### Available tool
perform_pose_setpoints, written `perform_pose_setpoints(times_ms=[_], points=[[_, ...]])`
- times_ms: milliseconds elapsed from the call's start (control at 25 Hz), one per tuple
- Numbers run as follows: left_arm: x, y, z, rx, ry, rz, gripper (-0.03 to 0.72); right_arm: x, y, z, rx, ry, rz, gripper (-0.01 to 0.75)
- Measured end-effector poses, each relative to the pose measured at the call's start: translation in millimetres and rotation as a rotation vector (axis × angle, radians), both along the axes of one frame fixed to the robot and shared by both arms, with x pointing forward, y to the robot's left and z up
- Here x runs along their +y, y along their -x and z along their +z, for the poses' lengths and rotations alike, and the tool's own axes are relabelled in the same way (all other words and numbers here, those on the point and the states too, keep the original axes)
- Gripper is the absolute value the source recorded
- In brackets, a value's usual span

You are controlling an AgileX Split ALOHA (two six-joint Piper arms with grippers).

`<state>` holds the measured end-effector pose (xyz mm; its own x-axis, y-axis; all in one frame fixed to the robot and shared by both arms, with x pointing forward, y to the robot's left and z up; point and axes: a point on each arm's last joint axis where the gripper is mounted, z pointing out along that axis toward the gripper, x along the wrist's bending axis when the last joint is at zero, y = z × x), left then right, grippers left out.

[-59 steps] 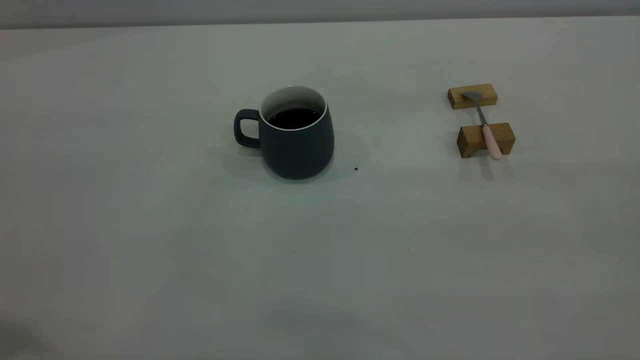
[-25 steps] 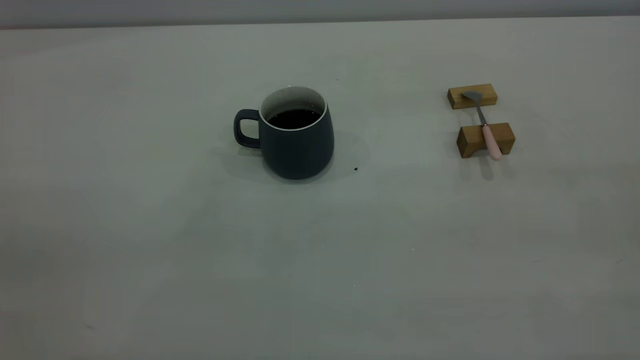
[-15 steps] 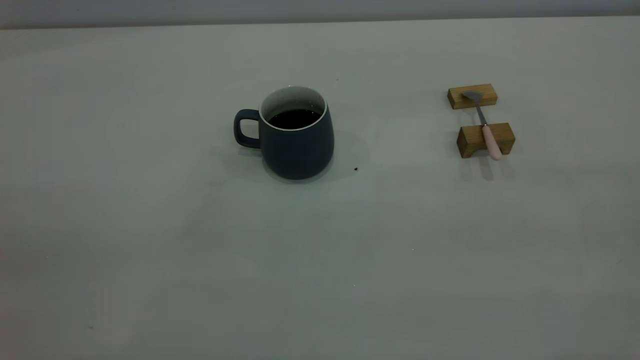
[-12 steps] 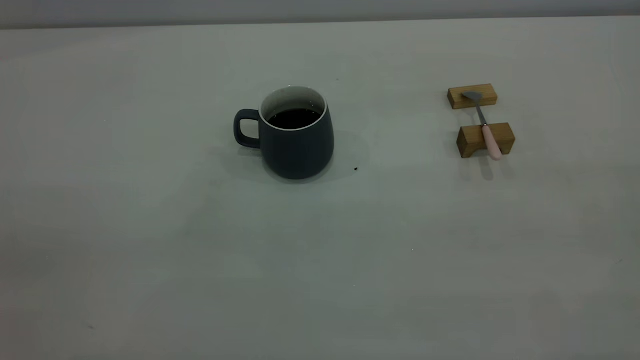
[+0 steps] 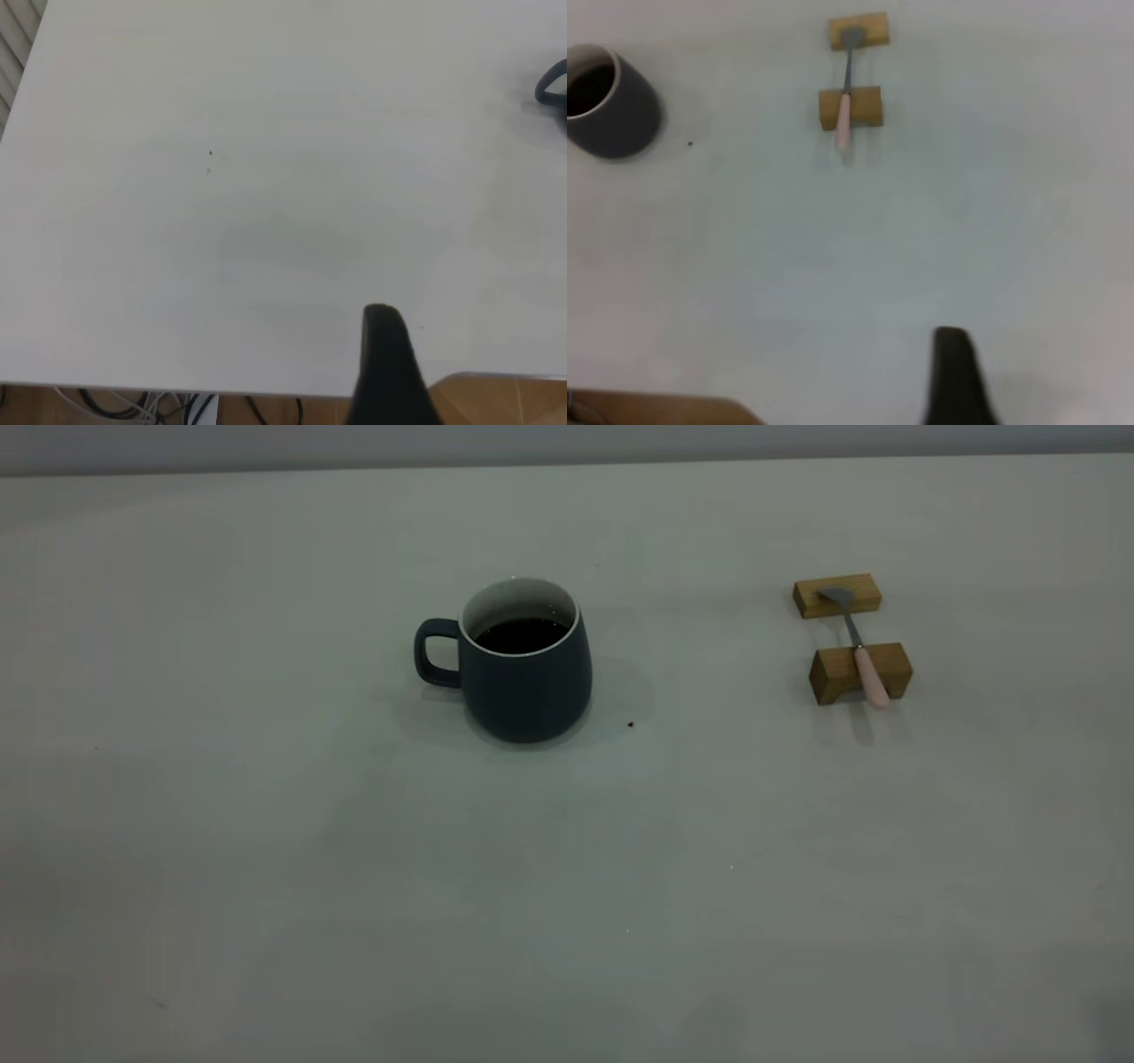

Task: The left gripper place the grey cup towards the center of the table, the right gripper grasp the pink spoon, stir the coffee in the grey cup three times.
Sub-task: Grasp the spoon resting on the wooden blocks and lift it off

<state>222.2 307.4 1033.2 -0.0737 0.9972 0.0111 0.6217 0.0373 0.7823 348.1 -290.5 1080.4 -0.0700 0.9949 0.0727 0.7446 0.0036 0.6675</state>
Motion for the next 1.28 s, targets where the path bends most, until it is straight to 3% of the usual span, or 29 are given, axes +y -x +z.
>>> perform_pose_setpoints(times_ms=[120,240,720,1280], points=[[0.0,0.0,0.0,0.000,-0.001,0.000,0.573,0.8,-51.7,-16.6,0.046,-0.022,0.009,0.696],[0.0,0.0,0.0,0.000,-0.001,0.000,0.573,1.8,-97.4,-41.3,0.113,-0.036,0.028,0.726],[0.0,0.0,0.0,0.000,-0.001,0.000,0.573,51.5,-218.1,-166.5,0.403,-0.022,0.208,0.729],[0.0,0.0,0.0,0.000,-0.001,0.000,0.573,80.1,-267.1,-253.7,0.512,0.007,0.265,0.717]])
